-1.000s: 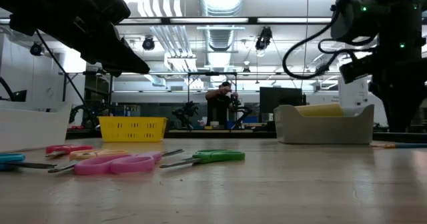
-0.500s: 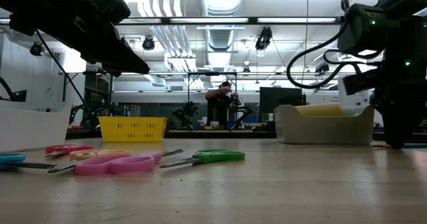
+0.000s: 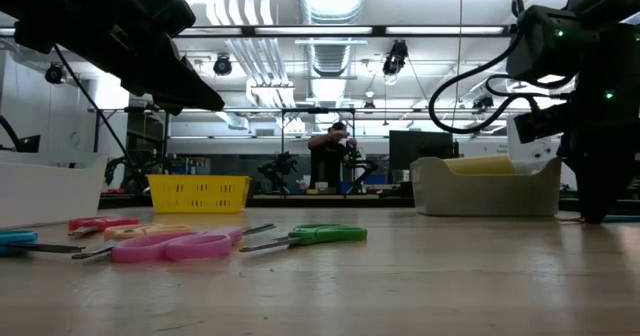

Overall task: Pick & Place Paint Supplies
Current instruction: Put the blue paintbrush into the white bin

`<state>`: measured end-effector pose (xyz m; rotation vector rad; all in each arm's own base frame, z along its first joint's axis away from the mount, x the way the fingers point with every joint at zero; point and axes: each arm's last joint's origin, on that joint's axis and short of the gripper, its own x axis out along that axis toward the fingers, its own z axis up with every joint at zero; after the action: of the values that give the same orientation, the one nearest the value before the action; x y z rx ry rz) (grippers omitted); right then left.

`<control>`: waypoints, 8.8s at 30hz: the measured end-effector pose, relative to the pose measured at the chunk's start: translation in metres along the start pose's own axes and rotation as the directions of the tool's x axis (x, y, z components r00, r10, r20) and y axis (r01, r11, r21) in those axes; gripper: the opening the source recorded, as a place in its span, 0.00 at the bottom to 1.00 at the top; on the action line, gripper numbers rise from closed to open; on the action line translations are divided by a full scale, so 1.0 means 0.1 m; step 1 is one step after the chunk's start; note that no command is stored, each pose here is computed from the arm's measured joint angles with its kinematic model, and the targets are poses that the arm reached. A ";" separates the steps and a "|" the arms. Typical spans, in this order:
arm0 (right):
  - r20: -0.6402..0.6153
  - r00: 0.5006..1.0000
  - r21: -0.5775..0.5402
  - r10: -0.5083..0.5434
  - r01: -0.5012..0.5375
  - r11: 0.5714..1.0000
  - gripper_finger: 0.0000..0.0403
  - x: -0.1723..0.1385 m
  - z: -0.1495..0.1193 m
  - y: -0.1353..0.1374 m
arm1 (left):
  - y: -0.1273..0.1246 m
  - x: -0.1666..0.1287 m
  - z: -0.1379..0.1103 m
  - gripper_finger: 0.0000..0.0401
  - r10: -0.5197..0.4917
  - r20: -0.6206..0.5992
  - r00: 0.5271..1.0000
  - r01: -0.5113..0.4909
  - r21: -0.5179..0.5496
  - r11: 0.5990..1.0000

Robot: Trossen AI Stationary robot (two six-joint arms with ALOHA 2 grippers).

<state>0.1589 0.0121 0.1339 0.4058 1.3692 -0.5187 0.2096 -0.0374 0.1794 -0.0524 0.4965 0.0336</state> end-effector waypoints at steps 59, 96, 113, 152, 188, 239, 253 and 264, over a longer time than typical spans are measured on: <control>0.276 0.938 -0.006 0.210 -0.217 0.976 0.06 -0.54 0.51 0.33 | 0.00 0.00 0.00 0.18 0.000 0.000 1.000 0.000 -0.003 1.000; 0.848 0.030 -0.519 0.530 -0.156 0.840 0.06 -0.20 1.47 1.18 | 0.00 0.00 0.00 0.18 0.000 0.003 1.000 0.000 -0.001 1.000; 0.844 0.021 -0.535 0.537 -0.057 0.843 0.06 -0.30 1.68 1.35 | 0.02 0.00 0.01 0.18 0.070 0.014 0.997 -0.070 0.395 0.916; 0.842 0.034 -0.538 0.538 0.008 0.843 0.06 -0.33 1.71 1.37 | 0.05 -0.01 0.03 0.20 0.170 0.043 0.985 -0.173 0.385 0.906; 0.842 0.033 -0.538 0.538 -0.013 0.843 0.06 -0.33 1.71 1.37 | 0.06 -0.01 0.02 0.58 0.194 0.039 0.980 -0.194 0.375 0.906; 0.866 -0.041 -0.499 0.499 0.004 0.867 0.06 -0.47 2.12 1.64 | 0.03 -0.02 0.16 0.58 0.151 0.181 0.972 -0.162 0.049 0.986; 0.865 -0.059 -0.499 0.498 -0.004 0.866 0.06 -0.48 2.12 1.64 | 0.03 -0.02 0.16 0.30 0.151 0.180 0.972 -0.162 0.050 0.986; 0.865 -0.058 -0.499 0.498 -0.004 0.867 0.06 -0.48 2.12 1.64 | 0.03 -0.02 0.16 0.03 0.147 0.177 0.973 -0.163 0.075 0.984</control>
<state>0.4188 0.0335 0.2111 -0.1066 -0.1822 -0.0778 0.2157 -0.0339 0.1943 0.0767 0.3290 0.1677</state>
